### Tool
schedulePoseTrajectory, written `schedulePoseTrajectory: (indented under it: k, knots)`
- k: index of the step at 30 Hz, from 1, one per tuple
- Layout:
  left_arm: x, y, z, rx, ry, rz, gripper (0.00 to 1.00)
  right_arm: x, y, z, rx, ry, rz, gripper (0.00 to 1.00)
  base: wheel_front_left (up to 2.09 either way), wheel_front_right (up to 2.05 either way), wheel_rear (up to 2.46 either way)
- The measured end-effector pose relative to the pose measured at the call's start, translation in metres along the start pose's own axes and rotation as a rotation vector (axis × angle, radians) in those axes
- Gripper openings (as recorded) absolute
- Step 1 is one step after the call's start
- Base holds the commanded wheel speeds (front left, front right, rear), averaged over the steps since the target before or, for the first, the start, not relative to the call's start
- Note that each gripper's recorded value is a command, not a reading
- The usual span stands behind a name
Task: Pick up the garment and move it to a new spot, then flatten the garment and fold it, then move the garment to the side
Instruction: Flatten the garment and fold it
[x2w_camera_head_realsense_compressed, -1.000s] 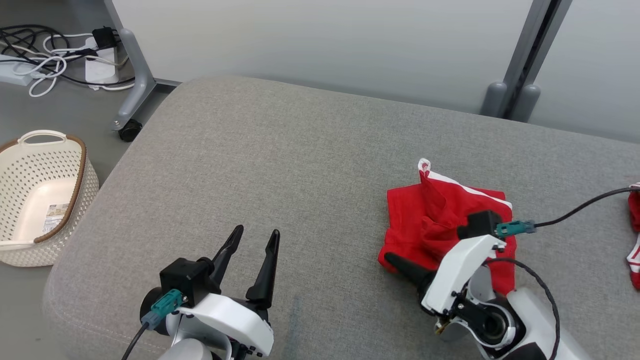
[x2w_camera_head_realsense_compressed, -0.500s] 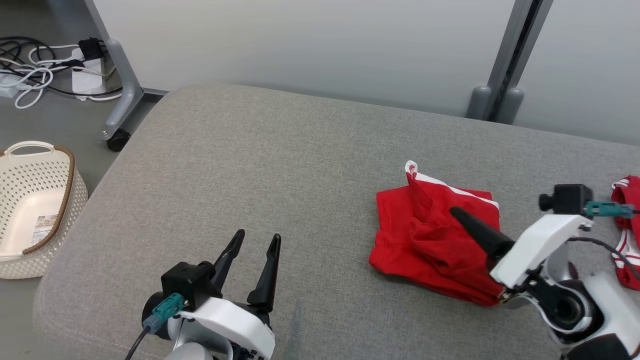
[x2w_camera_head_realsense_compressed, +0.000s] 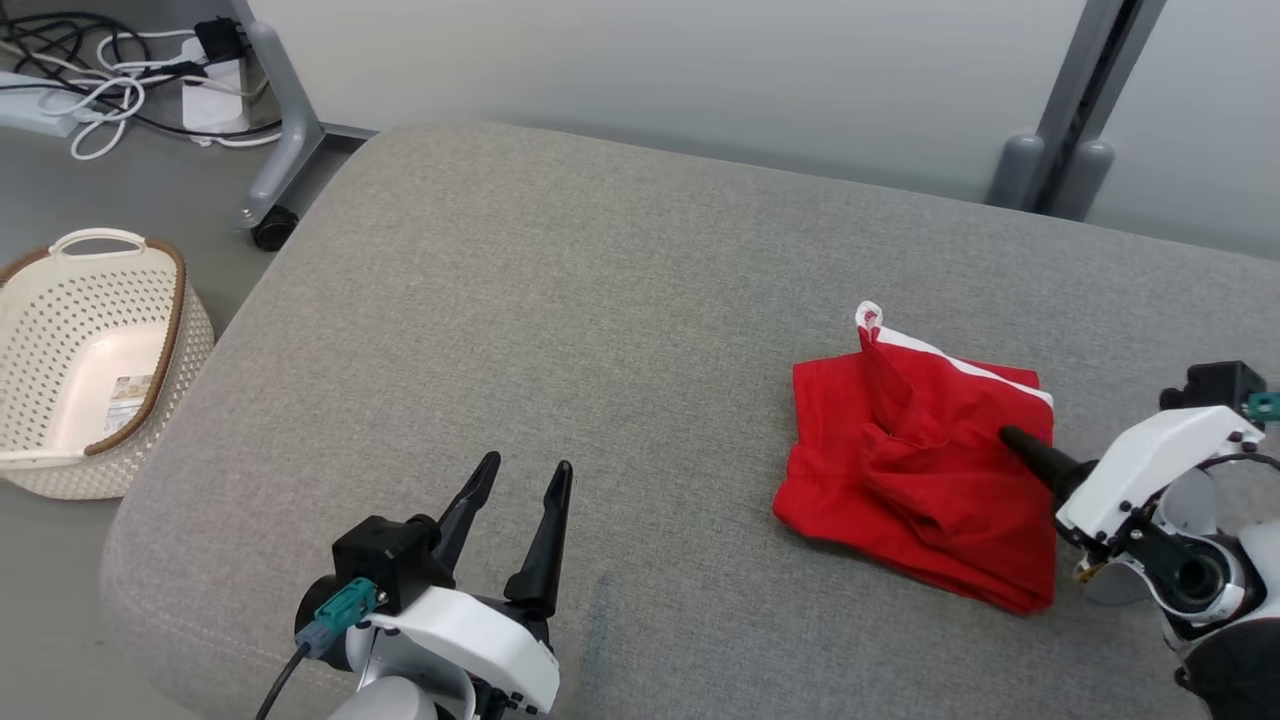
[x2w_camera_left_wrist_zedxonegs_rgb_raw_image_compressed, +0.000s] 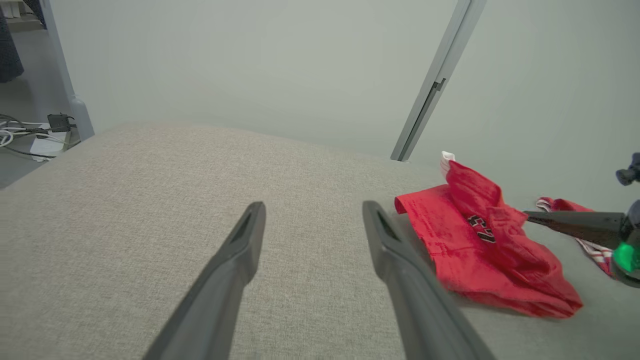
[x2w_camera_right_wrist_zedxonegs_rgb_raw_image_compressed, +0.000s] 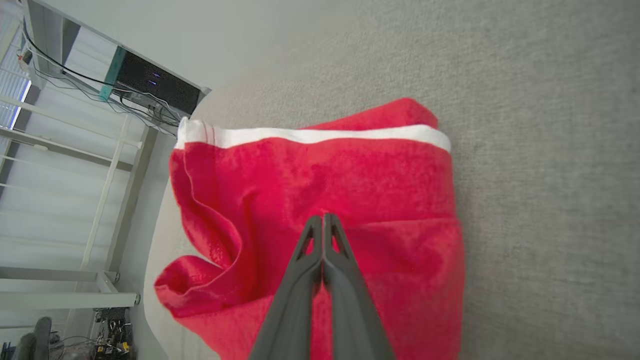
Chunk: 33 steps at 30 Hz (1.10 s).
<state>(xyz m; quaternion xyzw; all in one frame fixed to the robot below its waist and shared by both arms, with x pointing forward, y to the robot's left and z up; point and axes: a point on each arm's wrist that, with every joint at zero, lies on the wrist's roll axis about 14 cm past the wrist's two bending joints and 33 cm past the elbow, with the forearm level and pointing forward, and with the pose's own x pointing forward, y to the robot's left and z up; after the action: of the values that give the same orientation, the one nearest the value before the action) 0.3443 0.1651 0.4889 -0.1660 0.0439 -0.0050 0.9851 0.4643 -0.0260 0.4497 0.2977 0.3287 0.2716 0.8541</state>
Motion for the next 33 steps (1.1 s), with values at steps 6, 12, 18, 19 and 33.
schedulePoseTrajectory:
  k: [6, 12, 18, 19, 33]
  knots:
    - [-0.004, 0.010, -0.001, -0.014, -0.001, 0.045, 1.00, 0.029, 0.026, -0.033, 0.004, 0.135, 0.052, 0.00, 0.00, 0.00, 0.00]
    - [-0.009, 0.020, -0.001, -0.021, -0.008, 0.082, 1.00, 0.049, 0.062, -0.056, -0.016, 0.206, 0.134, 0.00, 0.00, 0.00, 0.00]
    - [-0.011, 0.025, 0.001, -0.020, -0.016, 0.098, 1.00, 0.055, 0.095, -0.079, -0.054, 0.266, 0.201, 0.00, 0.00, 0.00, 0.00]
    - [-0.011, 0.024, 0.001, -0.020, -0.018, 0.094, 1.00, 0.054, 0.099, -0.080, -0.058, 0.264, 0.211, 0.00, 0.00, 0.00, 0.00]
    - [-0.004, 0.002, 0.014, 0.004, -0.055, -0.001, 1.00, -0.007, 0.120, -0.010, -0.201, -0.003, 0.287, 0.00, 0.00, 0.00, 0.00]
